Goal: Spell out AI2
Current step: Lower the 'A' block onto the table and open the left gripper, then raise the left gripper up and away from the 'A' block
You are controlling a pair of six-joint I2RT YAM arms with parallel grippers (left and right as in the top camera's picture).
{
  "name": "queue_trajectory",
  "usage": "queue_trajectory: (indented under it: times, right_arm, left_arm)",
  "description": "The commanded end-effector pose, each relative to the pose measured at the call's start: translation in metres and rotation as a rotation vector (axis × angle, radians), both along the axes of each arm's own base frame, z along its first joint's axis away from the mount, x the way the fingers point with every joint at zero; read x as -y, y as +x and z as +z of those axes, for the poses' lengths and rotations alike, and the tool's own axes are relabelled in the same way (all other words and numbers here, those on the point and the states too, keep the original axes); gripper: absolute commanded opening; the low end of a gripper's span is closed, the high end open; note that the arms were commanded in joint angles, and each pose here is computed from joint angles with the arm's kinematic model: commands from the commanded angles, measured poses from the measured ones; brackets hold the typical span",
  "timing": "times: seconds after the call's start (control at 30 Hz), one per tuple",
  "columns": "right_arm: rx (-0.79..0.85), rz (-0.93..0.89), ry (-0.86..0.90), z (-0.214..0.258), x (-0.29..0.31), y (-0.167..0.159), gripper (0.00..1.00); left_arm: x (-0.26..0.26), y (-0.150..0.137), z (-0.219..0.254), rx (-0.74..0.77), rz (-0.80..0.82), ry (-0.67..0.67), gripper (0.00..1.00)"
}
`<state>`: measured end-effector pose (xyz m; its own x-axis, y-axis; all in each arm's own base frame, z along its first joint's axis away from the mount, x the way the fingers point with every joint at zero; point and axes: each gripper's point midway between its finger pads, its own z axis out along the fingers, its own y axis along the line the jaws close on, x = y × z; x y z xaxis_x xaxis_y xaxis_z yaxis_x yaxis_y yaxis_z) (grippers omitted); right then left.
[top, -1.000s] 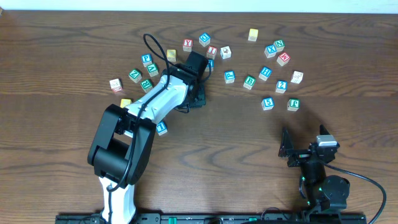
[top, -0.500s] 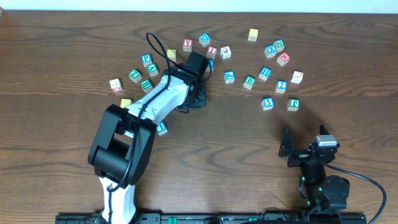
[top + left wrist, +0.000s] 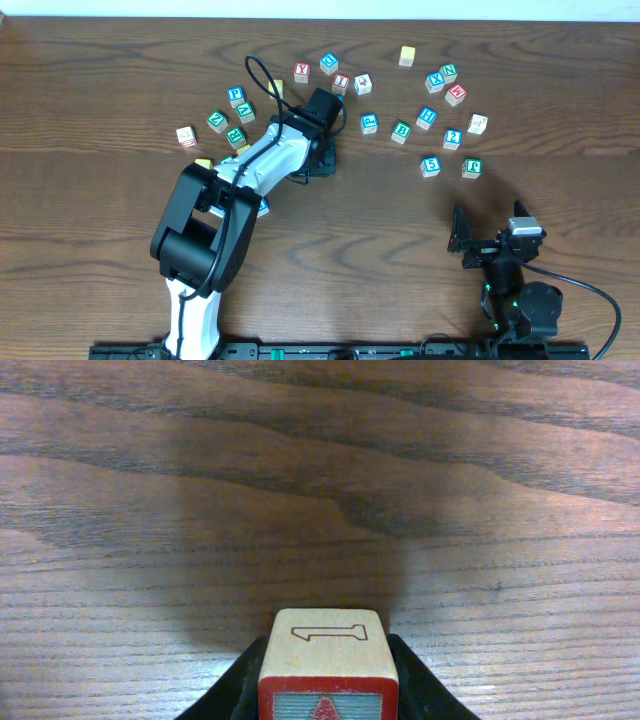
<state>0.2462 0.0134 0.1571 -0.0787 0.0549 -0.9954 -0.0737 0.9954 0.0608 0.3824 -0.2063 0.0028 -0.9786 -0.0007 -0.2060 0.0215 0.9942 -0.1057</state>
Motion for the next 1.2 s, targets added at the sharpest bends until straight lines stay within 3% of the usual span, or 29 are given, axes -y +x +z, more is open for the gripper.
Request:
queue_trajectory:
  times: [0.0, 0.23, 0.33, 0.7, 1.17]
  right_arm:
    - [0.003, -0.005, -0.011, 0.0, 0.001, 0.0, 0.99]
    - [0.003, -0.005, -0.011, 0.0, 0.001, 0.0, 0.99]
    - [0.003, -0.005, -0.011, 0.0, 0.001, 0.0, 0.99]
    - [0.003, -0.005, -0.011, 0.0, 0.001, 0.0, 0.99]
    - [0.003, -0.005, -0.011, 0.0, 0.001, 0.0, 0.99]
  left_arm:
    - [-0.004, -0.002, -0.009, -0.015, -0.001, 0.024, 0.3]
    - [-0.005, -0.003, -0.008, -0.016, -0.001, 0.024, 0.59]
    - [-0.005, -0.003, -0.008, -0.015, -0.001, 0.023, 0.65]
    - [-0.009, 0.01, 0.031, 0.071, 0.005, -0.009, 0.68]
    - [-0.036, 0.016, 0.15, 0.296, 0.036, -0.1, 0.68]
